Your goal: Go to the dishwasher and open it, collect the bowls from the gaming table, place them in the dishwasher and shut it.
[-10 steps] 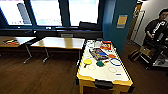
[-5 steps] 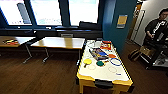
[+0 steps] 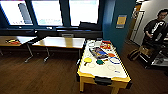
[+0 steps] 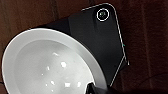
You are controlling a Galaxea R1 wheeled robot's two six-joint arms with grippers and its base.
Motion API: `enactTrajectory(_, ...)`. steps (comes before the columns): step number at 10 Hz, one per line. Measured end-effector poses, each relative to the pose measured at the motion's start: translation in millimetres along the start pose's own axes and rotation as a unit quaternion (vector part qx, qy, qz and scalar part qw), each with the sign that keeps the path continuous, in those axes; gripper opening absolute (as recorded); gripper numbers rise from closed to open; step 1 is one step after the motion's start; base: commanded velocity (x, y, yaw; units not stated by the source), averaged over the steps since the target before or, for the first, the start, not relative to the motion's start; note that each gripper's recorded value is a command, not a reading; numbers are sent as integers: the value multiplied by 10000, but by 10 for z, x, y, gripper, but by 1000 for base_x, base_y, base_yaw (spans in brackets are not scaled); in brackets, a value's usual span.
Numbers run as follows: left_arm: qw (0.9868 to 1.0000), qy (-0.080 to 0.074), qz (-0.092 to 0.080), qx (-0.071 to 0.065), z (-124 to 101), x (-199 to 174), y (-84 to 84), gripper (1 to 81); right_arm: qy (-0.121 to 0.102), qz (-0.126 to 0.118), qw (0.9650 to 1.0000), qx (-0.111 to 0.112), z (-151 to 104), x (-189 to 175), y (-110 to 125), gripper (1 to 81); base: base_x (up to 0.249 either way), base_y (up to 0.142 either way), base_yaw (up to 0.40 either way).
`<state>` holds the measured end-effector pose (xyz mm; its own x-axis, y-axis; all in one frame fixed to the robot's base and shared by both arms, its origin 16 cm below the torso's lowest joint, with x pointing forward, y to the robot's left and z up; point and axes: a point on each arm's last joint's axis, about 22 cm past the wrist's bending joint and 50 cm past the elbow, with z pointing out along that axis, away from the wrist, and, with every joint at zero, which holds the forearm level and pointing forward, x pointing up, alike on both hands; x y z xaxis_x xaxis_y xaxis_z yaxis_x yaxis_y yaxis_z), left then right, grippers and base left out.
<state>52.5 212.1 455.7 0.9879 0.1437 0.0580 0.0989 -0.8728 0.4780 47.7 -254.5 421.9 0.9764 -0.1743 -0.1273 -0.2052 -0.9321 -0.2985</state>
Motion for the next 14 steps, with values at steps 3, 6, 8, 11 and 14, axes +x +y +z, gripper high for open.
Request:
enactTrajectory(3,10000,0,0,2,-1,0,-3,10,14,-4,10000,1,-2,22,-4,10,-118,0,0)
enactTrajectory(6,10000,-2,1,2,0,-3,-1,10,7,-1,10000,-5,0,1,2,10,-103,0,0)
enactTrajectory(8,10000,-38,-14,15,-10,-75,-14,10,-32,6,10000,-13,5,-83,22,10,0,0,0)
enactTrajectory(11,10000,50,24,-11,5,74,9,10,55,-13,10000,-17,-5,58,0,10,0,0,0)
enactTrajectory(14,10000,20,14,1,3,39,1,10,35,-8,10000,-23,-2,25,10,10,0,0,0)
